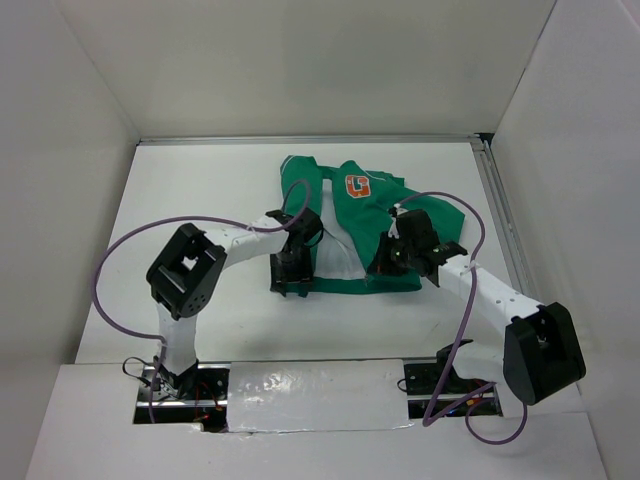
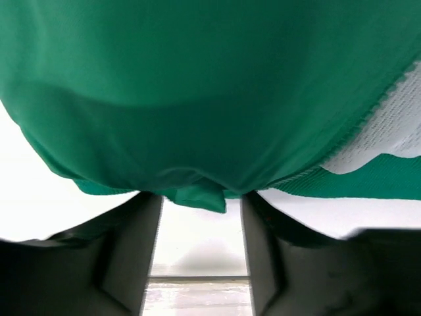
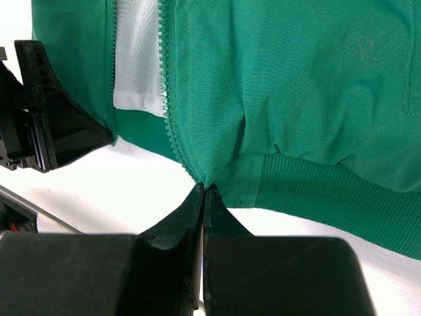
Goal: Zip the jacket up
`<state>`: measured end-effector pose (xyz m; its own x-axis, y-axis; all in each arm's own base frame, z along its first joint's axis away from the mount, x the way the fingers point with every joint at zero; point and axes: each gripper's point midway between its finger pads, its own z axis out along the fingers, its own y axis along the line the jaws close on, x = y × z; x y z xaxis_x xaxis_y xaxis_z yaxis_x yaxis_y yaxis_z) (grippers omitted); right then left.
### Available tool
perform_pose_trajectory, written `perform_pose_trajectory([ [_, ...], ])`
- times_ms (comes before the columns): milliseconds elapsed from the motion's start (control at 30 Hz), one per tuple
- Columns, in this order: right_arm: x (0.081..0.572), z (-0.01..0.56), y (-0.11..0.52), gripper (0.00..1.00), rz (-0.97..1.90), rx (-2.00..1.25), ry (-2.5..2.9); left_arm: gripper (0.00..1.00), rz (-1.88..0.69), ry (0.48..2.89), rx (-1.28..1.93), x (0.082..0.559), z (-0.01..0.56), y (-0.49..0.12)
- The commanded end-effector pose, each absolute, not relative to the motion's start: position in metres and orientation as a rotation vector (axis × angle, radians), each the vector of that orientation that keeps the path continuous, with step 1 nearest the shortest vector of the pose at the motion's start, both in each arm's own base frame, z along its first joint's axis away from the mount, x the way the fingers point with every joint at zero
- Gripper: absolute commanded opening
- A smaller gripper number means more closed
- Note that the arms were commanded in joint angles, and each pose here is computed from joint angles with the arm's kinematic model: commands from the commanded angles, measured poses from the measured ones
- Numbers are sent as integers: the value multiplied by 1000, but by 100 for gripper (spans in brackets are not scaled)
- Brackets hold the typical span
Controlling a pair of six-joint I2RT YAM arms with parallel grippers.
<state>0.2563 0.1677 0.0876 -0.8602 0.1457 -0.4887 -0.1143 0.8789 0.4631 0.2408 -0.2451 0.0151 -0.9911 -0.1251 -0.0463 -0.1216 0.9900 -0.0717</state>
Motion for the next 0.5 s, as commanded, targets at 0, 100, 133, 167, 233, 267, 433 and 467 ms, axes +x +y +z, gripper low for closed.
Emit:
perform_pose_trajectory([
  [0, 255, 87, 163, 0, 648, 22, 2515, 61, -47, 3067, -207, 249, -9, -246],
  [100, 254, 84, 161, 0, 634, 26, 2529, 48, -60, 3072, -185, 250, -7, -249],
  [133, 254, 84, 160, 0, 632, 30, 2530, 41, -71, 3068, -180, 250, -3, -250],
  [167, 254, 85, 160, 0, 633, 25, 2525, 18, -84, 3066, -177, 250, -1, -250],
  [233, 257, 88, 156, 0, 626, 47, 2513, 5, -112, 3041, -160, 250, 8, -249],
  [267, 261, 89, 153, 0, 622, 70, 2505, 0, -113, 3034, -153, 249, 7, -247],
  [433, 275, 90, 146, 0, 671, 112, 2479, 0, -255, 2969, -61, 250, 35, -254],
  [467, 273, 92, 150, 0, 720, 87, 2476, 0, -286, 2967, -48, 247, 38, -255],
])
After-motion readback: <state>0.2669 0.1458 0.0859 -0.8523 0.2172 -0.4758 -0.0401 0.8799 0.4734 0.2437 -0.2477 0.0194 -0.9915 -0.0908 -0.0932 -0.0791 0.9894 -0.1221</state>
